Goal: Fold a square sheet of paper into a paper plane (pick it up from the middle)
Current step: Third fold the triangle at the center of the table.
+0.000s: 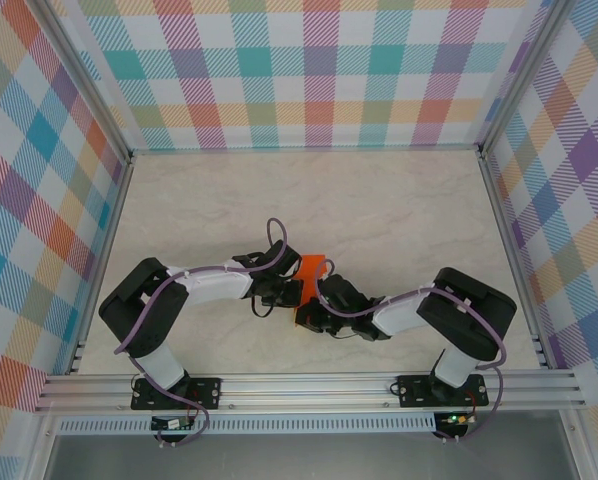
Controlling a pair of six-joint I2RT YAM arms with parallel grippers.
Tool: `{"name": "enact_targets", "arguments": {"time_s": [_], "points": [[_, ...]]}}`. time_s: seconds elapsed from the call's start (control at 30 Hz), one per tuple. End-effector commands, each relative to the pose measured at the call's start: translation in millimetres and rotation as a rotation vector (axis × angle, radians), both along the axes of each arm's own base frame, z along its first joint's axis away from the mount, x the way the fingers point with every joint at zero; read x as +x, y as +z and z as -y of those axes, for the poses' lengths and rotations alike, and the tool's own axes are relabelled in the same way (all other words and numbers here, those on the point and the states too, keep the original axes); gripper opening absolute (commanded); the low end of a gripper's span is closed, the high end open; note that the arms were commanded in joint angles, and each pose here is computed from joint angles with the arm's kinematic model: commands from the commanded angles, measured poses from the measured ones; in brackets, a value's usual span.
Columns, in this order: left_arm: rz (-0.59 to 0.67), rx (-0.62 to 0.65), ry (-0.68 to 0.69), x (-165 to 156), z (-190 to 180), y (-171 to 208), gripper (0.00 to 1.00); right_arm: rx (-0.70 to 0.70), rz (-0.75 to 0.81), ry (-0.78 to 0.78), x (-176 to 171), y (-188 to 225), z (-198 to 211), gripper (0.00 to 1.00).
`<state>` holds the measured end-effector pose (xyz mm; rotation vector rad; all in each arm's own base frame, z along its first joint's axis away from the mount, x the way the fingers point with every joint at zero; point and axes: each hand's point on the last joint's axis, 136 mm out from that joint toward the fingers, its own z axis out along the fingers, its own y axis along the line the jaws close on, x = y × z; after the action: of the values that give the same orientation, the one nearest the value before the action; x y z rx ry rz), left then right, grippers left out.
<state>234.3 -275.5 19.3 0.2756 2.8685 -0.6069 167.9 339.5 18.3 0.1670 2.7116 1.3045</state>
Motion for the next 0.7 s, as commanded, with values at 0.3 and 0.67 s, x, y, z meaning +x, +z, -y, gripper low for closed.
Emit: {"name": "enact_targets", "arguments": {"time_s": [0.3, 0.67], "points": [[-0.052, 0.038, -0.018, -10, -7, -14, 0.00, 0.005, 0.017, 0.007, -4, 4, 0, 0.00], [-0.053, 0.042, -0.022, -10, -8, -14, 0.00, 0.001, 0.021, 0.050, -7, 3, -8, 0.00]]}}
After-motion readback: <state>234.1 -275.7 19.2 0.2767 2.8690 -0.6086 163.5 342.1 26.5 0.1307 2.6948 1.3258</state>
